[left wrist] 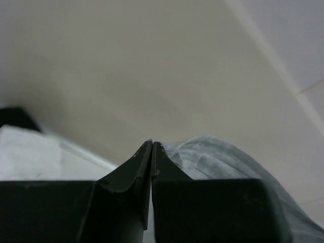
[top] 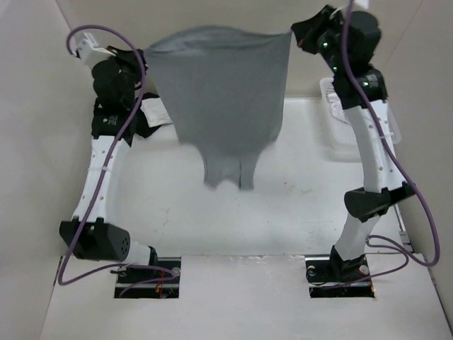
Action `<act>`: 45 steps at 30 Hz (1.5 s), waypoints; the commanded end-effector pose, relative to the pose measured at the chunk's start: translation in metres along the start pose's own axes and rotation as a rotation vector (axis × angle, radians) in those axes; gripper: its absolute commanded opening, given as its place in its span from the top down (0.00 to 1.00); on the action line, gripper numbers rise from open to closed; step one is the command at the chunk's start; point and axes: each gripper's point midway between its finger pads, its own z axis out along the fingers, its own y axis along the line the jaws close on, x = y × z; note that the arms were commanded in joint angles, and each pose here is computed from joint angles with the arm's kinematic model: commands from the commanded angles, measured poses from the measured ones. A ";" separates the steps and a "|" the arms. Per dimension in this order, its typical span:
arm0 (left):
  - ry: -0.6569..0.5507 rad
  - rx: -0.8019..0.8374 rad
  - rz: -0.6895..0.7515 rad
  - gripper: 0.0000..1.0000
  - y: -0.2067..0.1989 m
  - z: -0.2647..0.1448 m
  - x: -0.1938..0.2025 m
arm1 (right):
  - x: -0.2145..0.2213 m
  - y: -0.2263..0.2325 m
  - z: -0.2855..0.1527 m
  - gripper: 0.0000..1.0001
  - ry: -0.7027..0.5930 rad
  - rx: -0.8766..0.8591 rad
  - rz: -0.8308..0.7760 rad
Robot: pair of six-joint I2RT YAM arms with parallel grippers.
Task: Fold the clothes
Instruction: Flatten the tank top out, then fold the tank top
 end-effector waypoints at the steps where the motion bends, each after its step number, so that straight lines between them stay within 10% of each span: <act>1: -0.251 0.237 -0.041 1.00 -0.085 -0.066 -0.117 | -0.120 0.072 -0.088 1.00 -0.288 -0.187 -0.001; 11: -0.260 0.200 -0.013 1.00 -0.064 -0.113 -0.101 | -0.075 0.034 -0.144 1.00 -0.207 -0.108 0.000; 27: 0.260 -0.135 0.037 1.00 0.169 -0.286 0.131 | 0.278 -0.079 -0.320 1.00 0.373 -0.009 0.207; 36: 0.333 -0.092 -0.071 1.00 0.155 -0.326 0.123 | 0.282 -0.058 -0.378 1.00 0.481 -0.063 0.281; 45: 0.187 -0.101 -0.066 1.00 0.133 -0.218 0.125 | 0.240 -0.049 -0.255 1.00 0.229 0.110 0.005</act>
